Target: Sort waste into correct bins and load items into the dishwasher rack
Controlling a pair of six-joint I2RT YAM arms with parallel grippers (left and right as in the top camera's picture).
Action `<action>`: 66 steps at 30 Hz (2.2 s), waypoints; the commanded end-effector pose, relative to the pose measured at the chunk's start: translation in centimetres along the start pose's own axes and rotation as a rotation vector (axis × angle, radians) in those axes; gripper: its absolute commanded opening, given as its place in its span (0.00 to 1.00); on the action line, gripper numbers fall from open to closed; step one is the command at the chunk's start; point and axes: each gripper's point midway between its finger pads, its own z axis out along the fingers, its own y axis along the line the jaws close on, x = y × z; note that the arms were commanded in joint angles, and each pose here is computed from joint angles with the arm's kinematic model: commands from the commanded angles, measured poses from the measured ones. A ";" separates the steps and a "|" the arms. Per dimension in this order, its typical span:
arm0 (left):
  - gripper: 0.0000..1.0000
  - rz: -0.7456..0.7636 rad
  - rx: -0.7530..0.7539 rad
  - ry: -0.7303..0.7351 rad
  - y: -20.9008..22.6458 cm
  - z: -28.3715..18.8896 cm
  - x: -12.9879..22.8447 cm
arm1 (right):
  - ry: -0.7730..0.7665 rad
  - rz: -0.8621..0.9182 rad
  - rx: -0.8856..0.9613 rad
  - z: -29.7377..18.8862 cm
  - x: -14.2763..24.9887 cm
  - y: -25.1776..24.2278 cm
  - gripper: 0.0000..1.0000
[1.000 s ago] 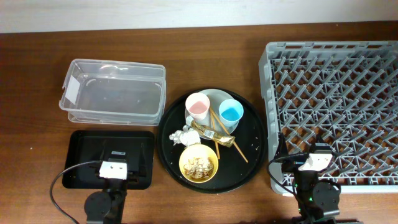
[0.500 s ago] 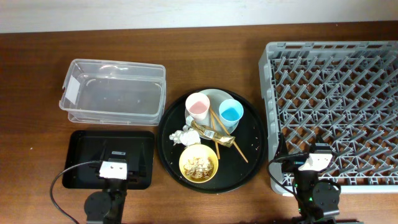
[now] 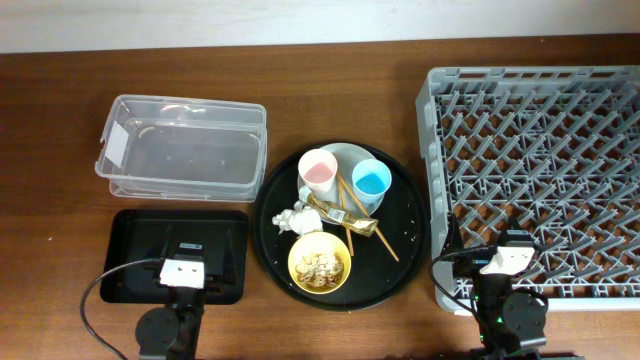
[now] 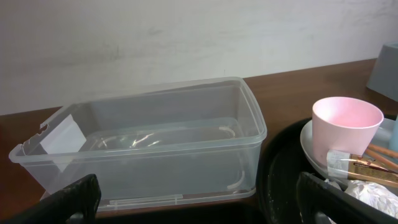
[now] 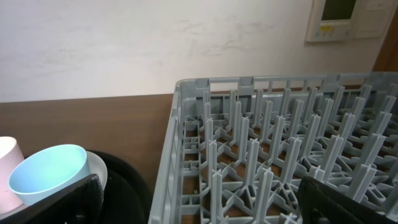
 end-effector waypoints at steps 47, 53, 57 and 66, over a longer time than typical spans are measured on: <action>0.99 0.013 -0.003 0.000 0.0 0.0 0.2 | 0.010 0.003 0.008 0.0 0.4 -0.1 0.98; 0.99 0.013 0.095 -0.026 -1.7 -0.1 -0.3 | 0.010 0.003 0.008 0.0 0.4 -0.1 0.98; 0.99 -0.095 0.391 -0.201 -6.2 -1.7 -4.8 | 0.010 0.003 0.008 0.0 0.4 -0.1 0.98; 1.00 -0.166 0.671 -0.280 -9.9 -4.7 -7.4 | 0.010 0.003 0.008 0.0 0.4 -0.1 0.98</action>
